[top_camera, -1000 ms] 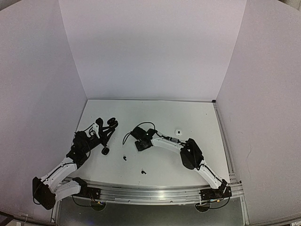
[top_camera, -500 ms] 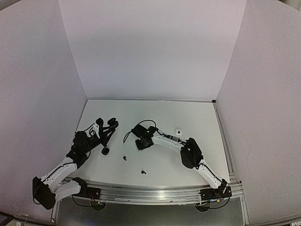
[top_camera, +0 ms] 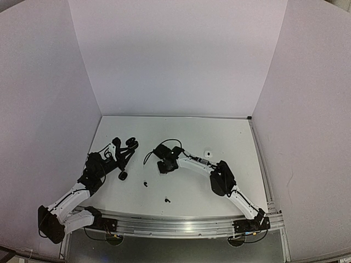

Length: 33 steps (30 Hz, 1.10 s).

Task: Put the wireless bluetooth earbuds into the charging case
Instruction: Pick up the left earbud from the center of the board.

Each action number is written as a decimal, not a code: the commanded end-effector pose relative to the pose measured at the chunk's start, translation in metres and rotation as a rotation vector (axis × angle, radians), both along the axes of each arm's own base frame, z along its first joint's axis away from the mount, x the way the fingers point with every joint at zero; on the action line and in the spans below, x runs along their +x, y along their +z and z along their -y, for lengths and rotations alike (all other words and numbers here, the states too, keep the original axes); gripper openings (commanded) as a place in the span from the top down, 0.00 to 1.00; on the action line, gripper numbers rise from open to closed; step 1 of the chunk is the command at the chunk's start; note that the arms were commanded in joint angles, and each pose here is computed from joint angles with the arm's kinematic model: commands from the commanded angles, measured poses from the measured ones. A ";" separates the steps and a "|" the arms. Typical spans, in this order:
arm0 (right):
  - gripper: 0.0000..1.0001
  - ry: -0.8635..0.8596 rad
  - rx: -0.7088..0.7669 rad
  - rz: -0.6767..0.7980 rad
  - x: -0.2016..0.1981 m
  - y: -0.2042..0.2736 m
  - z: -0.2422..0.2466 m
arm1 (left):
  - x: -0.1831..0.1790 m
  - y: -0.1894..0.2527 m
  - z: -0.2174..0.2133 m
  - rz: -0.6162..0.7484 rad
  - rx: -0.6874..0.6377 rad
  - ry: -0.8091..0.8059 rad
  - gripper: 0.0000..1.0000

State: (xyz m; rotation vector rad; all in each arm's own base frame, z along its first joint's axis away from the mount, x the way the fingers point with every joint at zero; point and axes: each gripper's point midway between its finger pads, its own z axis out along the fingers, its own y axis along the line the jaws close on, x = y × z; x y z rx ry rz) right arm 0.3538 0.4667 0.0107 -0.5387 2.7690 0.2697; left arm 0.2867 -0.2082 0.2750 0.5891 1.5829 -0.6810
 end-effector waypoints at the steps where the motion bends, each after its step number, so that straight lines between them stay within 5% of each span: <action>1: 0.87 -0.018 -0.057 -0.044 -0.006 -0.020 0.014 | -0.001 0.019 0.003 0.057 -0.014 -0.013 1.00; 6: 1.00 -0.019 -0.050 -0.042 -0.006 -0.017 0.013 | -0.001 0.019 0.003 0.056 -0.014 -0.013 1.00; 20: 1.00 -0.065 0.090 0.130 0.023 0.084 0.001 | -0.001 0.020 0.002 0.074 -0.010 -0.010 1.00; 26: 1.00 -0.115 0.264 0.312 0.038 0.190 -0.004 | -0.001 0.028 -0.001 0.103 -0.019 0.008 1.00; 33: 1.00 -0.060 0.606 0.751 0.024 0.373 -0.018 | 0.000 0.061 -0.006 0.223 -0.072 0.038 1.00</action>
